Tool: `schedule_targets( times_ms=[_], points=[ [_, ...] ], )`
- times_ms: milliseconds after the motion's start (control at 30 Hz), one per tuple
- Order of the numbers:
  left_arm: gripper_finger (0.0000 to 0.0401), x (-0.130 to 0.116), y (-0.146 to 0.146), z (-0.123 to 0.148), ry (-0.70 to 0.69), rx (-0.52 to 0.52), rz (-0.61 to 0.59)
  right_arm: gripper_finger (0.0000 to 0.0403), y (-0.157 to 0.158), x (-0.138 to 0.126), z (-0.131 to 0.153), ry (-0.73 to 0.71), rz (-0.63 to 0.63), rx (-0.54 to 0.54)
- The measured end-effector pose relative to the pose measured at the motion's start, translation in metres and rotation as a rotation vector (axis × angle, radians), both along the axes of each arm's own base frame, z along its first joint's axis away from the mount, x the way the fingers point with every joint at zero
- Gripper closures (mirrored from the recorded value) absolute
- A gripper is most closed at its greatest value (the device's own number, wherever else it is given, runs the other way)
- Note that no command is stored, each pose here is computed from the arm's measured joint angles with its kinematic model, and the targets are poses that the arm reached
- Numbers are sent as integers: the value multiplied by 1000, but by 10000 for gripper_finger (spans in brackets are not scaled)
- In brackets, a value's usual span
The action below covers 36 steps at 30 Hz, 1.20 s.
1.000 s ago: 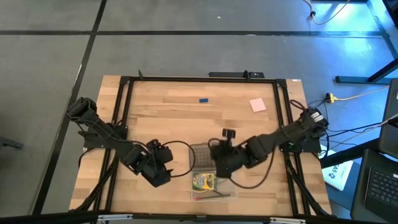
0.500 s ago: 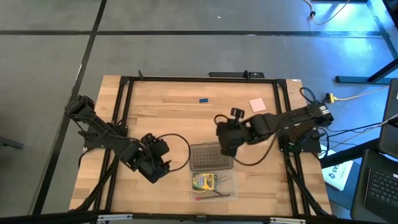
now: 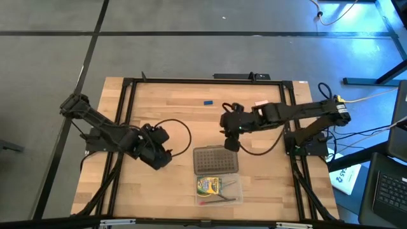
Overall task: Pack school essentials
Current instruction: Put the blue eraser into the supply box
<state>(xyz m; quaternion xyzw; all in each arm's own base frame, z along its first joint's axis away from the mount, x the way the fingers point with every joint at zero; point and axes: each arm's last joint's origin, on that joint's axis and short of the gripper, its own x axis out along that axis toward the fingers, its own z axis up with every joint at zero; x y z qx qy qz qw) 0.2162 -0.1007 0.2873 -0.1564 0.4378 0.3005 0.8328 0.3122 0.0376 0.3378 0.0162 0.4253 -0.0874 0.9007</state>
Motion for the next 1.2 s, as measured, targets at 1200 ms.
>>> schedule_targets(
  times_ms=[1200],
  points=[
    [18, 0, 3, -13, -4, 63, -93, 276, -11, 7, -18, -2, 18, -35]
  ],
)
